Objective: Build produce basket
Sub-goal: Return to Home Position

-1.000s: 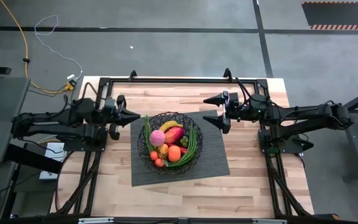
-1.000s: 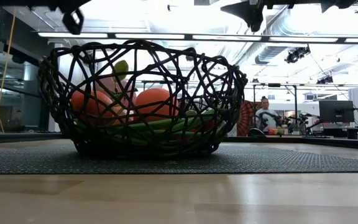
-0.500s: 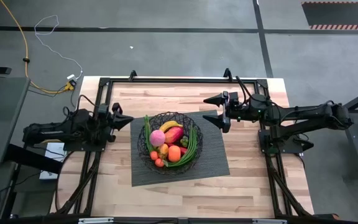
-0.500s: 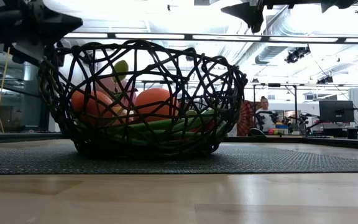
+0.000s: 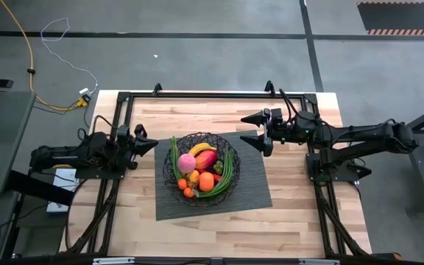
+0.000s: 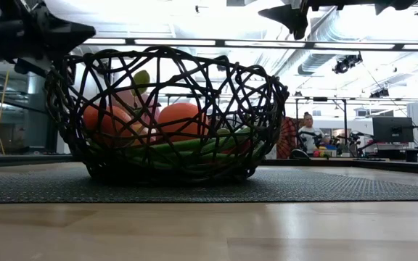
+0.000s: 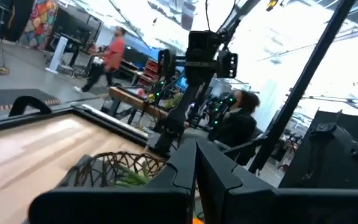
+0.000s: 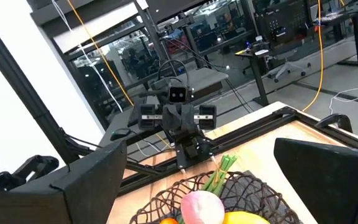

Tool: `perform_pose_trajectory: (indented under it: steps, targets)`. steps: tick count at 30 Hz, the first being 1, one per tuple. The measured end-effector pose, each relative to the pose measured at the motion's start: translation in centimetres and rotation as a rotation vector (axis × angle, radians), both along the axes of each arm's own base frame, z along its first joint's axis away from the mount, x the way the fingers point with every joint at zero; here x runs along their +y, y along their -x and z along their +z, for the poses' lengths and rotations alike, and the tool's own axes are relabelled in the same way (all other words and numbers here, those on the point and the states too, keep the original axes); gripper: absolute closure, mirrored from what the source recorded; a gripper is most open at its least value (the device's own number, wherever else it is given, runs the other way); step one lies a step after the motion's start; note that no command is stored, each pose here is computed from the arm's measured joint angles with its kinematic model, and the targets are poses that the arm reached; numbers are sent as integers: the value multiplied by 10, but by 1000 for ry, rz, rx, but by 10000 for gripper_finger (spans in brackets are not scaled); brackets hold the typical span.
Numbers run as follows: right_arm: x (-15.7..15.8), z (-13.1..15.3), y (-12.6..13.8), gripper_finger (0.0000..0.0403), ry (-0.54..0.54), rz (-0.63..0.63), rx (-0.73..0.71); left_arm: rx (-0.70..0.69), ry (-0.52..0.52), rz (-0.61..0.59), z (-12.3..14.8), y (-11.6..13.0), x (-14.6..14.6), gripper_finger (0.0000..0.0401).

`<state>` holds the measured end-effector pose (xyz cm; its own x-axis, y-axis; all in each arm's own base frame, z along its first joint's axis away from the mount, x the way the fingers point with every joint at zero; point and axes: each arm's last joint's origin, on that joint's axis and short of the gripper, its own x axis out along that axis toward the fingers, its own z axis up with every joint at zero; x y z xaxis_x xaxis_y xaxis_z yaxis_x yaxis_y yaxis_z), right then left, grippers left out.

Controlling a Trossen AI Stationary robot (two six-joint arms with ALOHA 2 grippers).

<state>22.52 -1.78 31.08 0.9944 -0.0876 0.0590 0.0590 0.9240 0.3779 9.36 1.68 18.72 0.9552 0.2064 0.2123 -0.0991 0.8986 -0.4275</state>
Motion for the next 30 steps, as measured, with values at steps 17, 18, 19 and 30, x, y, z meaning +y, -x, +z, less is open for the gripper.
perform_pose_trajectory:
  steps: [17, 18, 19, 30]
  targets:
    - [0, 0, 0, 13, 3, 5, 1, 147, -84, -18, -12, -3, -7, 401]
    - [0, 0, 0, 13, 3, 2, 2, 148, -76, -26, -13, -3, -7, 401]
    - [0, 0, 0, 13, 3, 2, 2, 147, -76, -37, -13, -3, -8, 401]
    - [0, 0, 0, 17, 24, -2, 3, 165, -157, -32, -13, -3, -8, 400]
